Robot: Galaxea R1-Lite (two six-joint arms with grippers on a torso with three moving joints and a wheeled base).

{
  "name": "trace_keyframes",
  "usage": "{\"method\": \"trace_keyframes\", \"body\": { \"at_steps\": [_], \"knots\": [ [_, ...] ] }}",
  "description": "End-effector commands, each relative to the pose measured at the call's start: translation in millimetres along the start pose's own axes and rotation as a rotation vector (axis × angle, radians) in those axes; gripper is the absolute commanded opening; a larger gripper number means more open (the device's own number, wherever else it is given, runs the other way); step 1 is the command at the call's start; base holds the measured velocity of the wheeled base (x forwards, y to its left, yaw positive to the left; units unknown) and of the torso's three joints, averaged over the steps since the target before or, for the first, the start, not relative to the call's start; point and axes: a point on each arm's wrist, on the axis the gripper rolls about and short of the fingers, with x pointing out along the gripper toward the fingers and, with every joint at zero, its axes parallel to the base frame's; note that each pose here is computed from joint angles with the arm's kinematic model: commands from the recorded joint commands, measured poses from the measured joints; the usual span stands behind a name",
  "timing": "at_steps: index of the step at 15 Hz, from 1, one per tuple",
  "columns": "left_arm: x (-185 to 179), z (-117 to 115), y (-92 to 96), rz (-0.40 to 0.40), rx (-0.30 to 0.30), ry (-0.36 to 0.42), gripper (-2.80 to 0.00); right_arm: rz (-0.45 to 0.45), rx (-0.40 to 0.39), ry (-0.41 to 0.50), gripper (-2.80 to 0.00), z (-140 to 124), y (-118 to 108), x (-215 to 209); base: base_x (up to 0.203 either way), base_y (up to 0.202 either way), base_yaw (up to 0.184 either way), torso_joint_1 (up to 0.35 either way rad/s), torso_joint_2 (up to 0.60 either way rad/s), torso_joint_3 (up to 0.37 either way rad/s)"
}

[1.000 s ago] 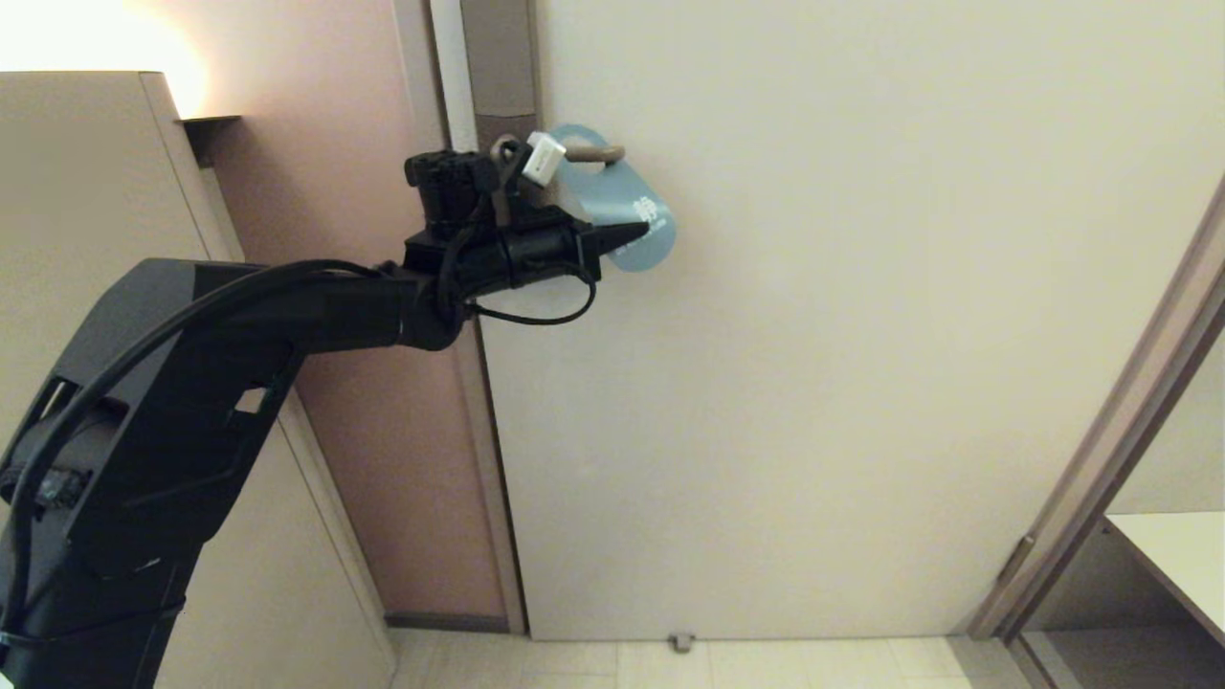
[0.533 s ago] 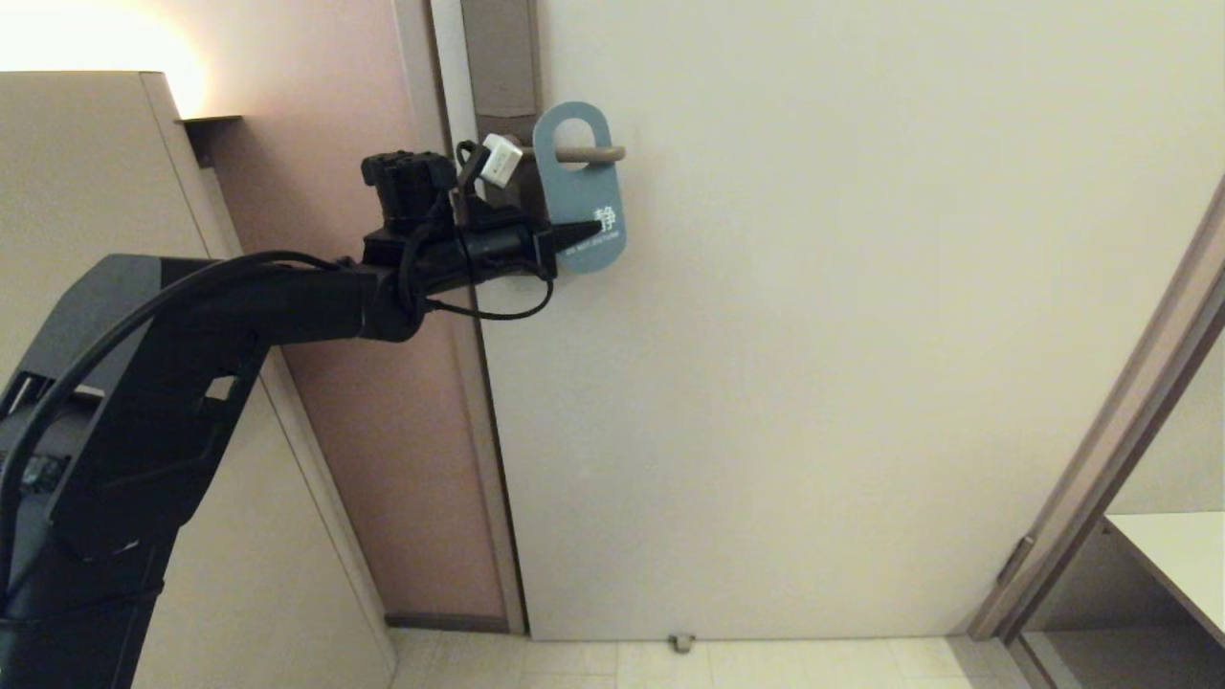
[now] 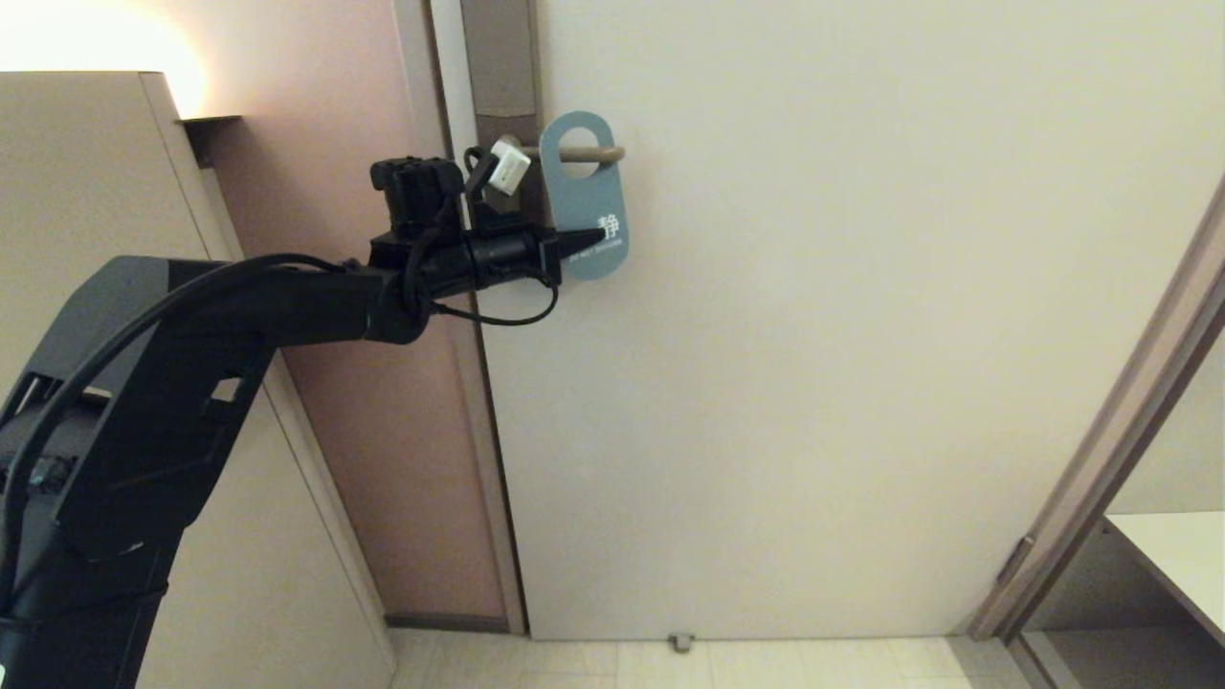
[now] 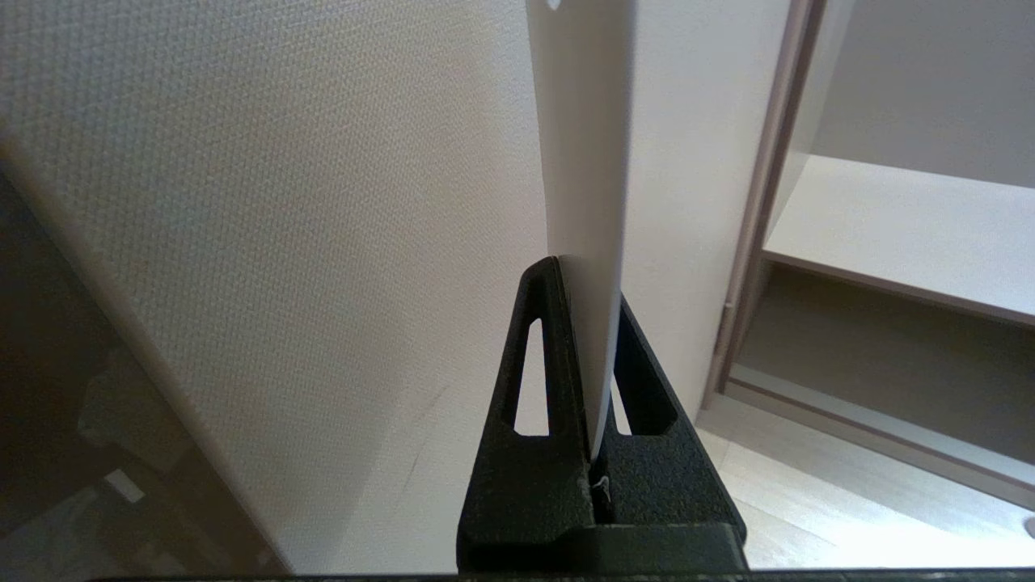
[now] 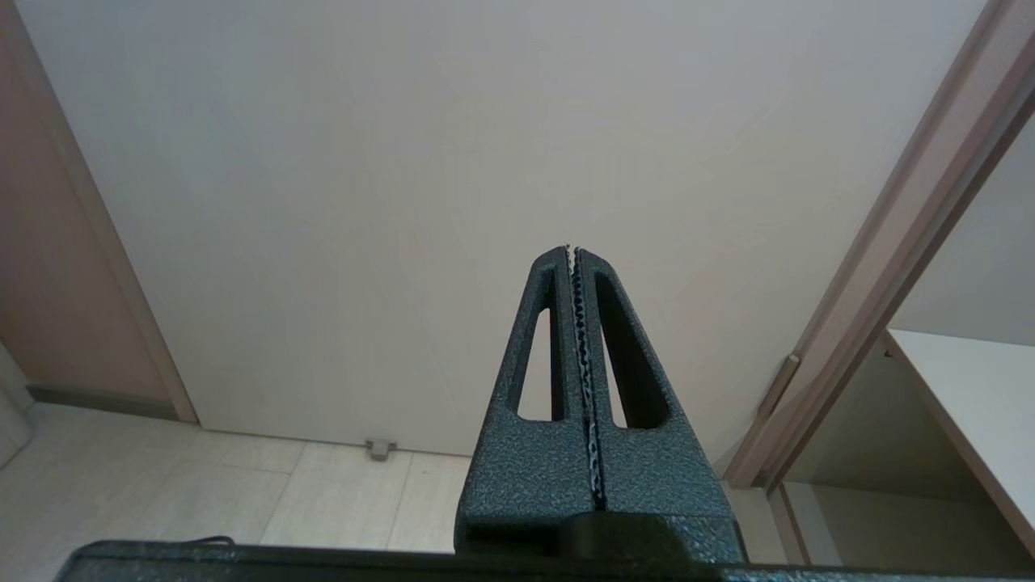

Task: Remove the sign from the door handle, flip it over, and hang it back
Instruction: Take down the sign

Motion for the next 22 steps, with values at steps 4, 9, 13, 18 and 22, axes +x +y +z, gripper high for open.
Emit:
{"method": "trace_keyframes", "body": {
  "at_steps": [4,9,13,18,22],
  "knots": [
    [7.6,-0.8,-7.4,0.018,0.024,0.000,-2.80,0.001,0.000,0.001,-2.80,0.0,0.0,0.1,0.000,0.000,0.000,0.000,0.00,0.000],
    [6.4,-2.5,-3.4,0.107,0.070,0.007,-2.80,0.000,0.000,0.001,-2.80,0.0,0.0,0.1,0.000,0.000,0.000,0.000,0.00,0.000],
    [6.2,-1.7,-3.4,0.139,0.076,0.013,-2.80,0.000,0.000,0.001,-2.80,0.0,0.0,0.1,0.000,0.000,0.000,0.000,0.00,0.000],
    [7.0,1.3,-4.3,0.247,0.085,0.012,-2.80,0.002,0.000,0.001,-2.80,0.0,0.0,0.1,0.000,0.000,0.000,0.000,0.00,0.000],
    [9.5,6.4,-9.7,0.298,0.117,0.012,-2.80,0.000,0.000,0.001,-2.80,0.0,0.0,0.1,0.000,0.000,0.000,0.000,0.00,0.000]
  ]
}}
